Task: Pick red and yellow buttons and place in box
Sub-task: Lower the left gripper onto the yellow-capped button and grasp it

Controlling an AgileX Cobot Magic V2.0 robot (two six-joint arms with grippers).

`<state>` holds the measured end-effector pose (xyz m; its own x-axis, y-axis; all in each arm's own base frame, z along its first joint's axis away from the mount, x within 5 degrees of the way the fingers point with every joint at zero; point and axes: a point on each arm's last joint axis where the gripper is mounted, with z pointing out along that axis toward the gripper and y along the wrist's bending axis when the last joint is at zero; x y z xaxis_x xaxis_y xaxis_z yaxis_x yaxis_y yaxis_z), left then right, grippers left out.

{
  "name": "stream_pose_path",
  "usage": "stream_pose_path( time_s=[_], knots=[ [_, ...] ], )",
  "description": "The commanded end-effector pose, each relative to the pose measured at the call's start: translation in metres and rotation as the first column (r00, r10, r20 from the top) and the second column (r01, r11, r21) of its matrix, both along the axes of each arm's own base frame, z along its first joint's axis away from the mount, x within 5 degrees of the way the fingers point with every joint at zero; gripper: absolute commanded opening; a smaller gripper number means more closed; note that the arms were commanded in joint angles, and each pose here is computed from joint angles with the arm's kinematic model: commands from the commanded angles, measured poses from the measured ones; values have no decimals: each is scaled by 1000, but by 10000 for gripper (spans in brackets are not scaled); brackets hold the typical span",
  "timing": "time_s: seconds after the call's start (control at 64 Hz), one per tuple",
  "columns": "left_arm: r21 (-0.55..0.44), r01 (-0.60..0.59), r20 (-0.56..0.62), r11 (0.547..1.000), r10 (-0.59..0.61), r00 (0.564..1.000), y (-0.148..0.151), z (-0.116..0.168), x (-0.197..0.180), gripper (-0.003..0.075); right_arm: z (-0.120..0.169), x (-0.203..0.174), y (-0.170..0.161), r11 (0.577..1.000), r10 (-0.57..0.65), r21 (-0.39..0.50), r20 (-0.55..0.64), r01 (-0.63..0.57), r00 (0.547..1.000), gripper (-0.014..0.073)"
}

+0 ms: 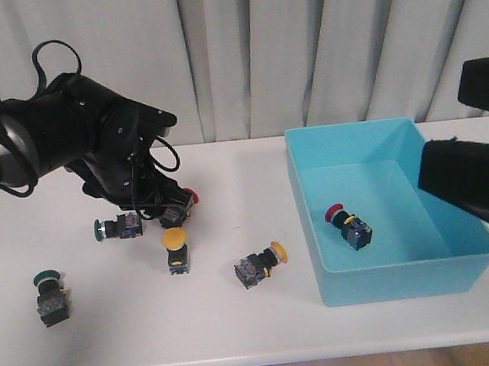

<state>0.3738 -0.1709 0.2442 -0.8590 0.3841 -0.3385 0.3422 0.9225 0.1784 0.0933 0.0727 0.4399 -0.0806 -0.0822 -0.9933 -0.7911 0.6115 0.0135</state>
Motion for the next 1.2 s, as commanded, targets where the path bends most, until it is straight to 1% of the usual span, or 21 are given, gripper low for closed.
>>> stream_pose_path(
  time_s=[0.0,0.266,0.422,0.672,0.859,0.938,1.016,1.156,1.188],
  knots=[
    [-58,-8,49,998,10,999,-2,21,0,485,12,-1,-1,998,-15,57,37,13,999,547],
    [-203,40,-47,978,-51,998,-17,14,-7,428,12,-1,-1,998,-15,57,37,13,999,547],
    [-205,45,-41,978,-55,998,-17,14,-6,411,12,-1,-1,998,-16,58,37,14,999,547],
    [-223,54,0,973,-55,998,-19,15,-2,408,13,-1,-1,998,-18,60,38,16,999,547],
    [-207,56,-27,977,-63,998,-19,9,-2,408,13,-1,-1,998,-18,60,38,16,999,547],
    [-199,54,-45,979,-64,997,-19,6,-3,423,13,-1,-1,998,-18,60,37,16,999,547],
    [-198,53,-47,979,-64,997,-19,5,-2,456,13,-1,-1,998,-18,62,35,16,999,547],
    [-201,54,-41,978,-64,997,-20,5,-2,542,12,-1,-1,998,-18,63,33,16,999,547],
    [-187,63,-40,980,-72,997,-19,5,-2,556,12,-1,-1,998,-18,63,32,16,999,547]
  ],
)
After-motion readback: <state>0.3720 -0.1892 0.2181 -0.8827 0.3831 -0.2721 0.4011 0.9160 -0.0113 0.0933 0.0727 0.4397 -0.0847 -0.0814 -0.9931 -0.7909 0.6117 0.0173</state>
